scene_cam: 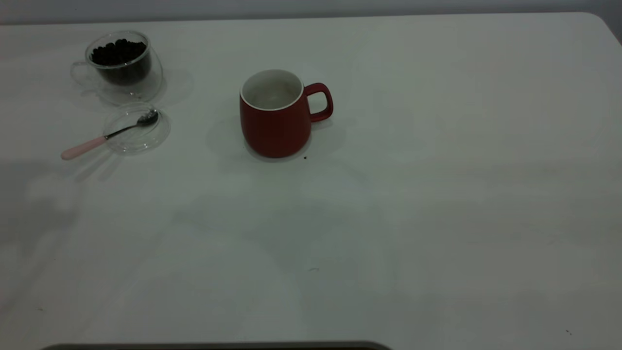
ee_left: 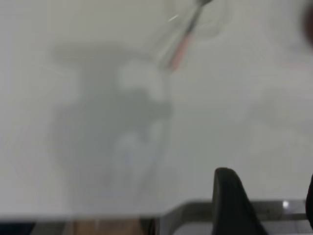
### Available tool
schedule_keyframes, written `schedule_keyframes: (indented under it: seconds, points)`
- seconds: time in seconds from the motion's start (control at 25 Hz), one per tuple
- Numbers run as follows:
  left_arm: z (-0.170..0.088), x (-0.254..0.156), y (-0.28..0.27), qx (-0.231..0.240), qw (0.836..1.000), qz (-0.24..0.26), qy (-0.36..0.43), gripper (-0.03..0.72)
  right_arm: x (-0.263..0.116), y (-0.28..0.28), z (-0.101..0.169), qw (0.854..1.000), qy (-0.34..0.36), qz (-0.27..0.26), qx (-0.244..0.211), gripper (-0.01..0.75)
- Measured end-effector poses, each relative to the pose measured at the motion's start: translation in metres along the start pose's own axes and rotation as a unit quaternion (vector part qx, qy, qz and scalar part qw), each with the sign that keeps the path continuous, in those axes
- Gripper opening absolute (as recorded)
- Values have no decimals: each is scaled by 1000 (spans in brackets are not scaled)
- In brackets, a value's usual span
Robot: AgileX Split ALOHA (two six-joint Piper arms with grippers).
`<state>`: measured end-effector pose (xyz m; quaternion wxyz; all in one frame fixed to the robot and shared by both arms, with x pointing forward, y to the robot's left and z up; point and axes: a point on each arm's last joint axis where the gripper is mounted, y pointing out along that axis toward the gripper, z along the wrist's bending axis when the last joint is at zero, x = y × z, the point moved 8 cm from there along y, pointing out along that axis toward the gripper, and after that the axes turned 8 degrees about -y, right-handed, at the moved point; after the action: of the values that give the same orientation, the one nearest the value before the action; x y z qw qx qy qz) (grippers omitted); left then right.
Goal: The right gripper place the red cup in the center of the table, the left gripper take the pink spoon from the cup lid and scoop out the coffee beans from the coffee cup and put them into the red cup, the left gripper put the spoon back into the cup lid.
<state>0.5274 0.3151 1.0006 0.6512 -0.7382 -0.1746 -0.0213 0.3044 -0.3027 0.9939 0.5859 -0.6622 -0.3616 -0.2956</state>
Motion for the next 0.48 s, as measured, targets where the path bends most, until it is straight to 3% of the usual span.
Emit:
schedule_keyframes:
  seconds: [0.2, 0.48]
  points:
    - [22, -32, -36, 69, 995, 18, -66, 426, 0, 0, 0, 1000, 0, 0, 0, 588]
    - [25, -48, -67, 74, 993, -43, -87, 426, 0, 0, 0, 1000, 0, 0, 0, 588]
